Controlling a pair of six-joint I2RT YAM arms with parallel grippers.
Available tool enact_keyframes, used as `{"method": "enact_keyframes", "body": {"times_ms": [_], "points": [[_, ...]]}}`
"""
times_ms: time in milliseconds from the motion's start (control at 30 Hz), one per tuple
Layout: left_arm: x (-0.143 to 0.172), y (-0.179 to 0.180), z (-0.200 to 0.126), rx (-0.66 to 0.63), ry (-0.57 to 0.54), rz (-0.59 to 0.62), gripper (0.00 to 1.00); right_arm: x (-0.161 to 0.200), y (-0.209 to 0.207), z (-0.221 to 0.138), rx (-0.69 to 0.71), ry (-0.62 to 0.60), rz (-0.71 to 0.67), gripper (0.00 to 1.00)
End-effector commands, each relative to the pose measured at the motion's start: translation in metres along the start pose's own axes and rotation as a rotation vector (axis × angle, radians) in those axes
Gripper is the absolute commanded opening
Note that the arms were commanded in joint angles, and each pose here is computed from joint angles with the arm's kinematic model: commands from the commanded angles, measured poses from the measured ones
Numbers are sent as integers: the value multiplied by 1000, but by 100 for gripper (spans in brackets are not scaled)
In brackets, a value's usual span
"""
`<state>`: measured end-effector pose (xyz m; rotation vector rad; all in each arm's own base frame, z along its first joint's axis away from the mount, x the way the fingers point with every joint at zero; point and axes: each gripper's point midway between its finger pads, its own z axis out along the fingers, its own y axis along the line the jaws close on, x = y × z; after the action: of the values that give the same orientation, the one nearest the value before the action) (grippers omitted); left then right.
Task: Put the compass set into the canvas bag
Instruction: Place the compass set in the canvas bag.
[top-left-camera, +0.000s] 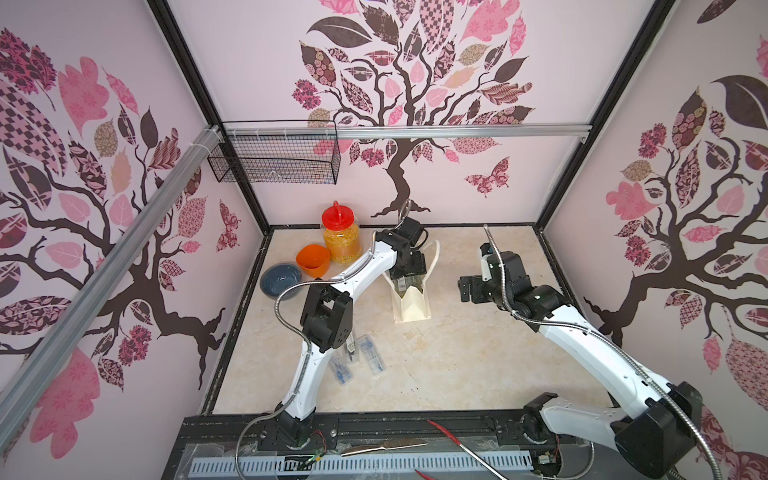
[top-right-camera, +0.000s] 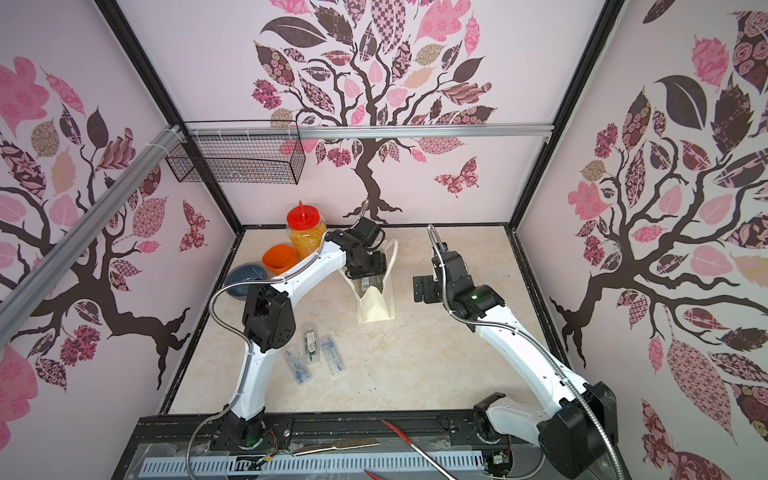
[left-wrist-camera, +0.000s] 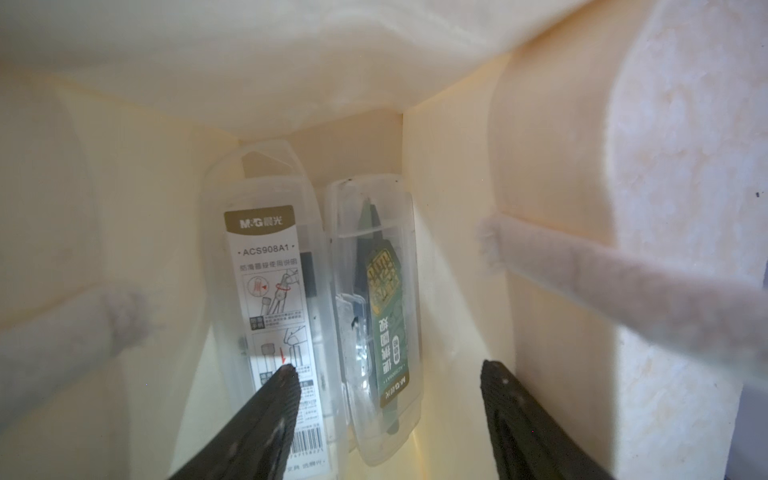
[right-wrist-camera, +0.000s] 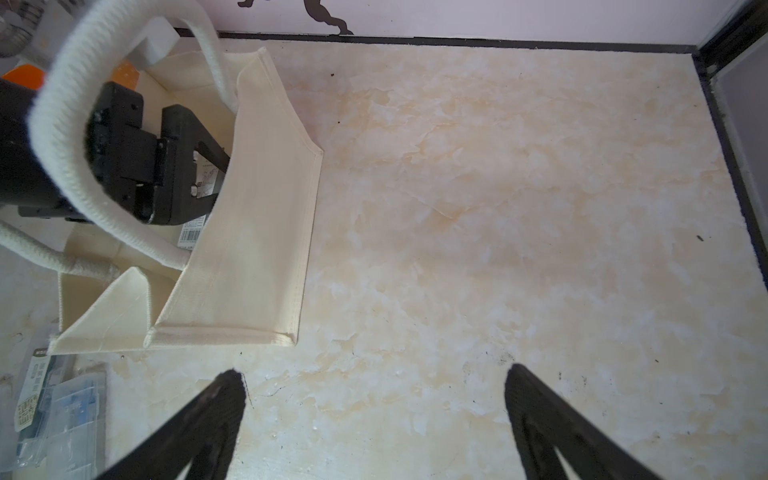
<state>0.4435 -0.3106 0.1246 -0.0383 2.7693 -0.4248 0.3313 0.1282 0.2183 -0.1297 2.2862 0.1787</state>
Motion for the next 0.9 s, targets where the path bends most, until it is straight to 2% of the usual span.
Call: {"method": "enact_keyframes", "body": {"times_ms": [0, 200, 367, 467, 667, 867], "points": [[-10, -8, -31, 37, -61, 9, 77, -13, 1, -12, -17, -53, 20, 100], [-27, -16, -84, 60, -166, 44, 82, -13, 3, -11, -28, -49, 24, 100], [-31, -17, -120, 43, -190, 137, 84, -13, 3, -12, -29, -47, 26, 100], [-32, -5, -136, 12, -192, 152, 85, -13, 3, -12, -27, -47, 26, 100], [-39, 39, -183, -9, -257, 88, 85, -12, 5, -11, -37, -34, 26, 100], [-24, 89, -223, -60, -298, 26, 85, -9, 6, -8, -40, -21, 24, 100]]}}
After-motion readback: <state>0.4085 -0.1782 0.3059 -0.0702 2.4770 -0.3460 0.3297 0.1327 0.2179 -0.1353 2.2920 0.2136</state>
